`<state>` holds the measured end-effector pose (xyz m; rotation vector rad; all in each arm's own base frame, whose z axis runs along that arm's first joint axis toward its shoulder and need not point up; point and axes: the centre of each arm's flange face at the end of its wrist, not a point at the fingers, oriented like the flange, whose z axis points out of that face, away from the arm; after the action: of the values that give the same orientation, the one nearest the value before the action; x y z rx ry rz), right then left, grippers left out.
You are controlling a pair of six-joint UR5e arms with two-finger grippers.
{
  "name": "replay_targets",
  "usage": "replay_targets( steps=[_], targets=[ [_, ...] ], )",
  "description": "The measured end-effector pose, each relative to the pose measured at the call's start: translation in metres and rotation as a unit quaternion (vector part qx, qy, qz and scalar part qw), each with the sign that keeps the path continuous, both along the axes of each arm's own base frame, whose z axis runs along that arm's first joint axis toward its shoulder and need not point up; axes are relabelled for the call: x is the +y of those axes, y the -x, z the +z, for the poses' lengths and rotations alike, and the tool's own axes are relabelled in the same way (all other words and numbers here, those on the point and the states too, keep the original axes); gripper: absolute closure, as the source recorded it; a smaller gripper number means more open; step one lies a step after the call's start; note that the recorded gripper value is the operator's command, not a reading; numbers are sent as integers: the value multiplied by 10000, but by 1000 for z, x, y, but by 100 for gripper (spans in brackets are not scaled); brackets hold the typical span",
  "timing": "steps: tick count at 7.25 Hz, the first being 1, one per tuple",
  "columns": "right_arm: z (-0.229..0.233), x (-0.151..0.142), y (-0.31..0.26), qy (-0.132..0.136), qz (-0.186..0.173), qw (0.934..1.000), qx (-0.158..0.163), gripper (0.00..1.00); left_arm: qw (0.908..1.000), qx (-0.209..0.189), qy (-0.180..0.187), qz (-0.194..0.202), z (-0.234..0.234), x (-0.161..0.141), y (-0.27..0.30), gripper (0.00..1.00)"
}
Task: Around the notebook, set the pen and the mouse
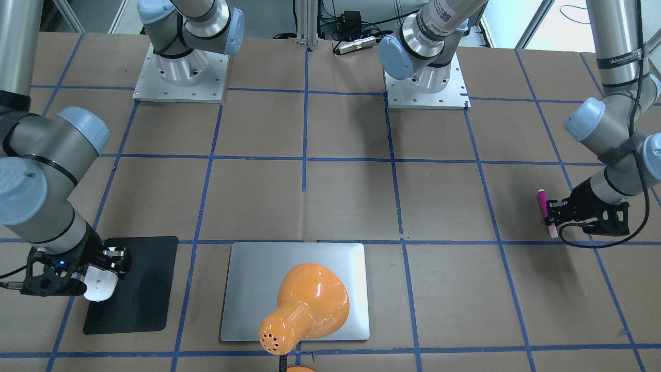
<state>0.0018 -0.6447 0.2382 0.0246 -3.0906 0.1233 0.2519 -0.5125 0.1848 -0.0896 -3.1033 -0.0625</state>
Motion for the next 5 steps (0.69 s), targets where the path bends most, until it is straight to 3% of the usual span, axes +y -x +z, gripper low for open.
replay_targets(
  steps=[2, 4, 5],
  targets=[
    [-25, -10, -12, -118, -42, 9998, -182, 34, 9992, -100, -1, 381, 20, 0, 0, 100],
    [-43, -11, -13, -249, -22, 9994, -230, 26, 9856, -210, 119, 1674, 43, -5, 11, 100],
    [-48, -11, -13, -279, -10, 9993, -239, 23, 9801, -221, 145, 1966, 51, -9, 26, 100]
  ],
)
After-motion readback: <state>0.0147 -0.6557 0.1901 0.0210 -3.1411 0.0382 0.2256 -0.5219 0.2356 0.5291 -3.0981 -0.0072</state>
